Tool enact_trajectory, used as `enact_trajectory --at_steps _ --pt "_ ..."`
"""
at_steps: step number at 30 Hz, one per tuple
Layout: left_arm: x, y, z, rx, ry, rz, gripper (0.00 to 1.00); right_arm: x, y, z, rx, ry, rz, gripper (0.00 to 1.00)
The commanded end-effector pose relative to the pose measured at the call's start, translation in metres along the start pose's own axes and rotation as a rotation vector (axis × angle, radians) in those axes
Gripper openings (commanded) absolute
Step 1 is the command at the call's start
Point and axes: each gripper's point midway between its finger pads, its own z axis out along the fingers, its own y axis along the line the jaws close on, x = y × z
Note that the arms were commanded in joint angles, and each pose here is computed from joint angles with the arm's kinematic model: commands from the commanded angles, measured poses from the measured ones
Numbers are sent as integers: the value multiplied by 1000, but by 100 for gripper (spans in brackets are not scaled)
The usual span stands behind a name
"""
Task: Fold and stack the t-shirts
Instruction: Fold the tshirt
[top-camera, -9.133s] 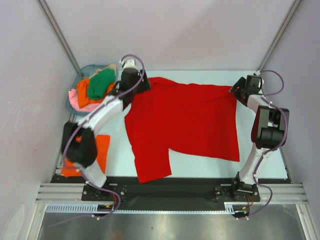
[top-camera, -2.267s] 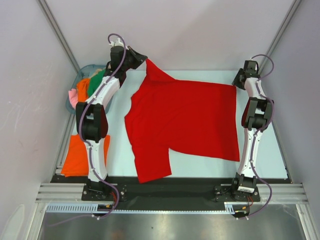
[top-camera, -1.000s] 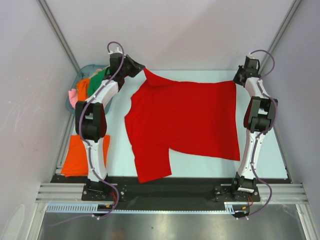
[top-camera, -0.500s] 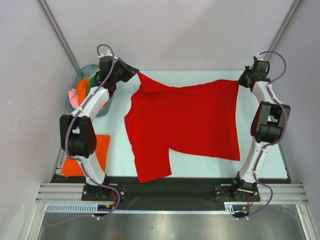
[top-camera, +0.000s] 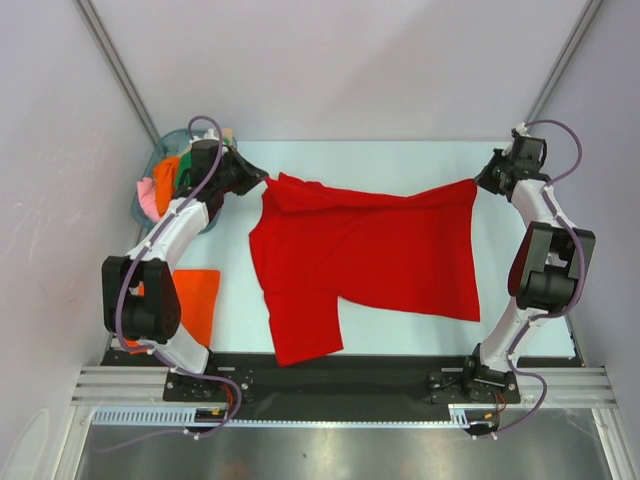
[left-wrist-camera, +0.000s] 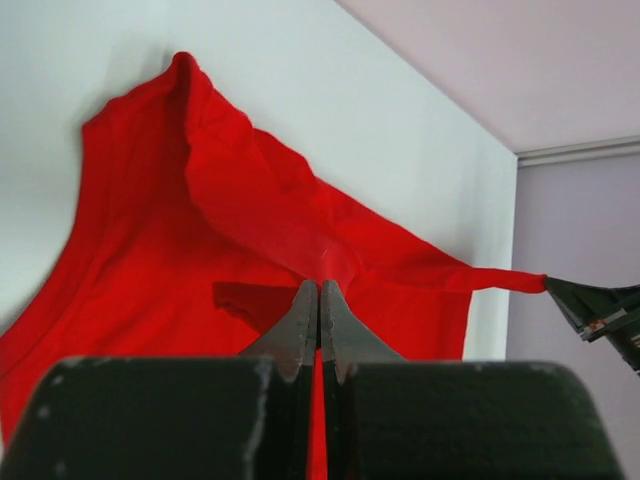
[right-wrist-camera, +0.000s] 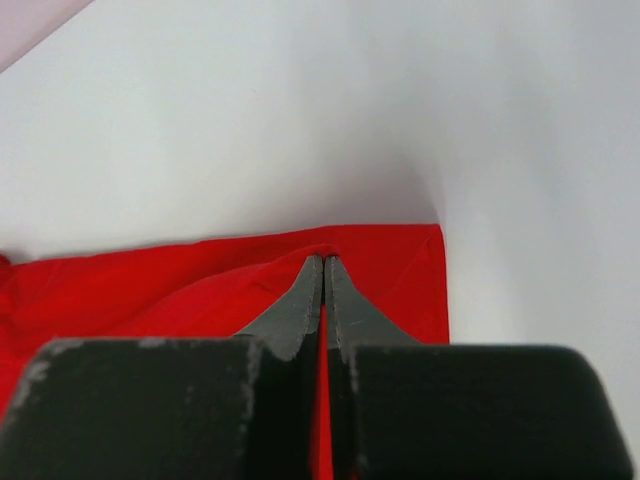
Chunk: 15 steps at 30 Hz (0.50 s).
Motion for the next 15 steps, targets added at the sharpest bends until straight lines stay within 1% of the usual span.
enact_trajectory --at_steps 1,7,11,15 --pt "-11 -4 -22 6 -50 46 0 -1 6 -16 -22 -6 17 0" --pt "4 11 -30 -14 -24 43 0 24 -15 -23 59 21 26 0" --pt "20 20 -35 -21 11 32 0 41 -23 -19 69 52 39 0" --pt "30 28 -40 -36 21 18 0 47 -26 -13 72 56 44 0"
